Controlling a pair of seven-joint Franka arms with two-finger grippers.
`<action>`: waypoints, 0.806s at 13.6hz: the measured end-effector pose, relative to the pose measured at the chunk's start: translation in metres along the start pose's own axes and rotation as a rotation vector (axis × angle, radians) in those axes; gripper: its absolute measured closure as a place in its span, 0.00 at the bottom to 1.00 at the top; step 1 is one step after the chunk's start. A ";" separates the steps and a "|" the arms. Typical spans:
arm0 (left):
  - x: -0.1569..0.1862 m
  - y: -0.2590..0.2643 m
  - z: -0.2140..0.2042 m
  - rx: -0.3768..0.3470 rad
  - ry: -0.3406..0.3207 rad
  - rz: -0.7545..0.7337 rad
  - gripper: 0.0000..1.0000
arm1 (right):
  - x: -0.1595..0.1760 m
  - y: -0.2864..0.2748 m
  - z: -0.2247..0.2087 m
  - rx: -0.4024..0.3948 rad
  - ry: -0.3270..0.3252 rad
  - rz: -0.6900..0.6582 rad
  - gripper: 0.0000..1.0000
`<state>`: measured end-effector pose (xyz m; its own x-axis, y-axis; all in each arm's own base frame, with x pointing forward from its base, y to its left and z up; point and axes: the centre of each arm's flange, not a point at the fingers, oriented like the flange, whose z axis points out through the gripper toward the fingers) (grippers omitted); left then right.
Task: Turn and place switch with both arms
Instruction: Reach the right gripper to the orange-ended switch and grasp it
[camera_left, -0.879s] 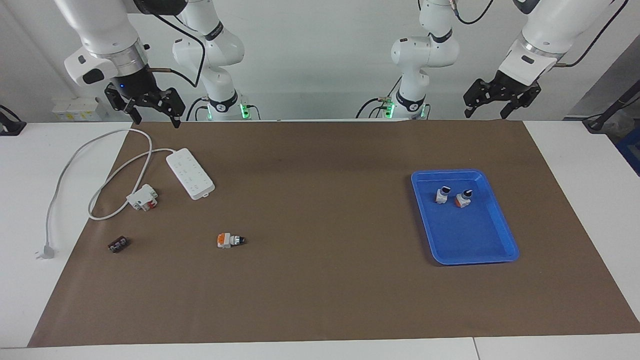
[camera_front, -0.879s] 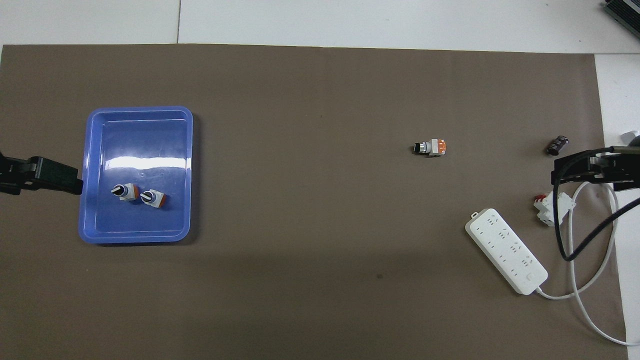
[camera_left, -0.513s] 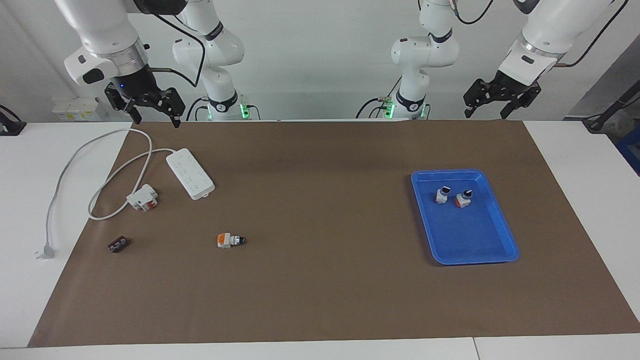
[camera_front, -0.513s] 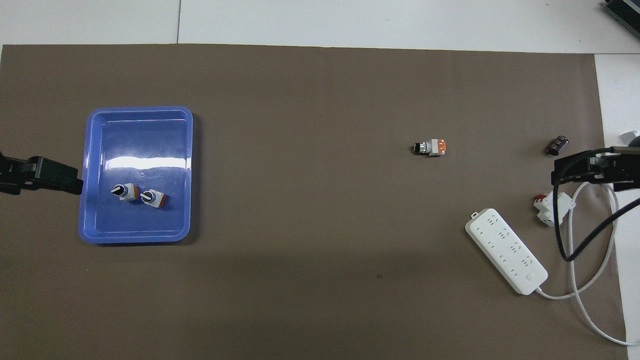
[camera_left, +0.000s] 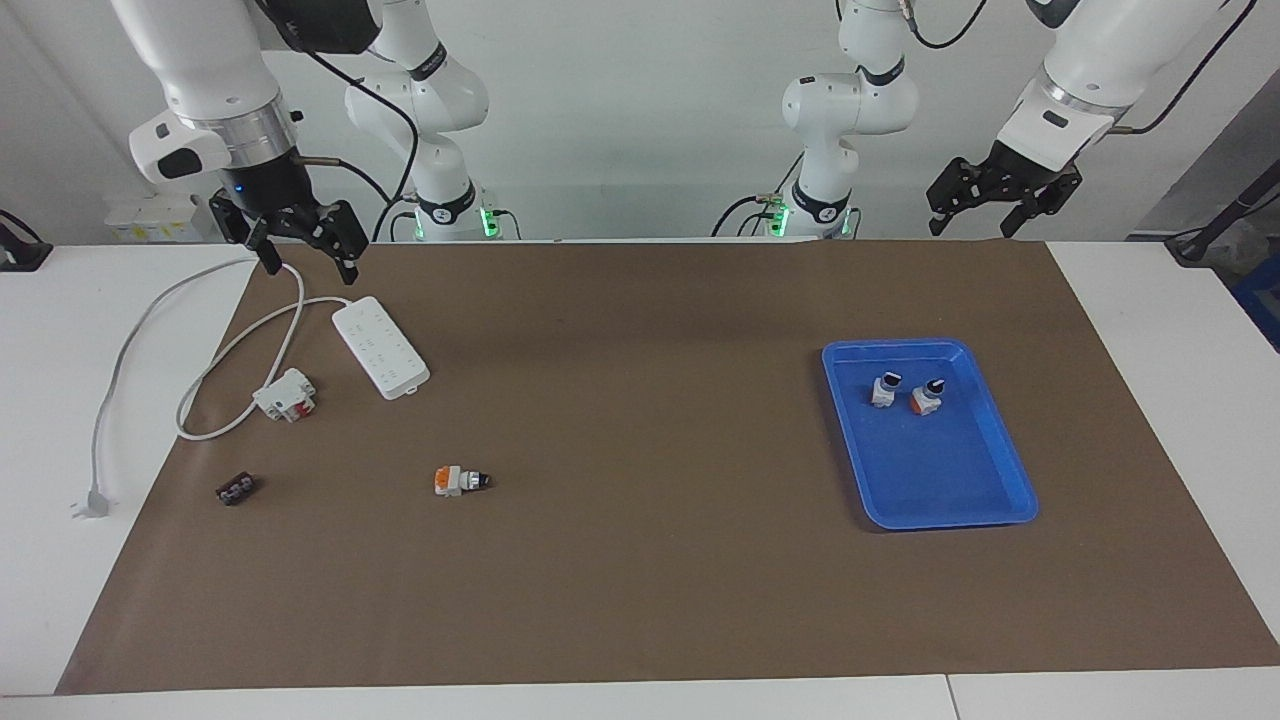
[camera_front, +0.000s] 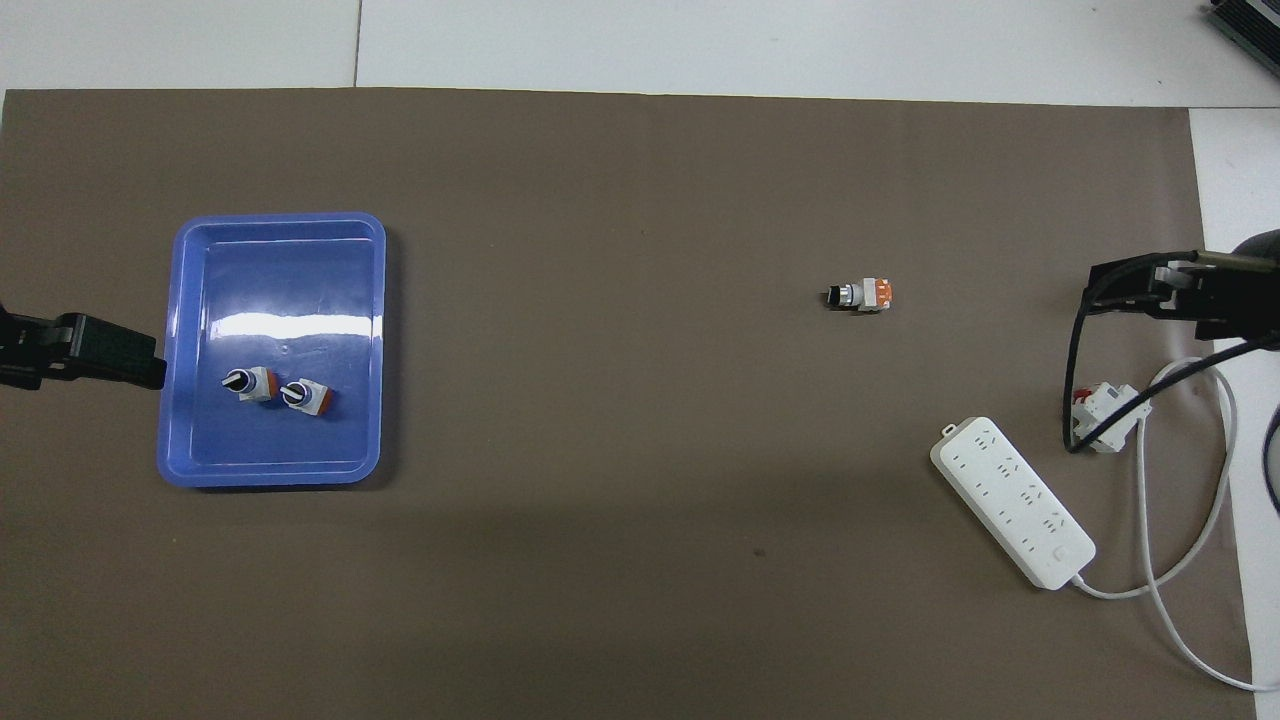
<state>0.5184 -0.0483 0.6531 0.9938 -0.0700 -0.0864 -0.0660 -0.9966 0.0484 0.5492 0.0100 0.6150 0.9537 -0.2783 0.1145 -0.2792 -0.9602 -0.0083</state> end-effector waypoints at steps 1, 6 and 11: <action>0.000 0.000 0.000 0.000 0.000 0.000 0.00 | 0.003 -0.002 0.013 0.006 0.016 0.067 0.00; 0.000 0.000 0.000 0.000 0.000 0.000 0.00 | 0.038 -0.021 0.139 0.002 0.026 0.473 0.00; 0.000 0.000 0.000 0.000 0.000 0.000 0.00 | 0.063 -0.042 0.263 0.086 -0.032 0.887 0.00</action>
<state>0.5184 -0.0483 0.6531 0.9938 -0.0700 -0.0864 -0.0660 -0.9966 0.0484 0.6503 0.0262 0.3607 0.3936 -0.9193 0.0023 -0.9080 -0.3891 -0.1551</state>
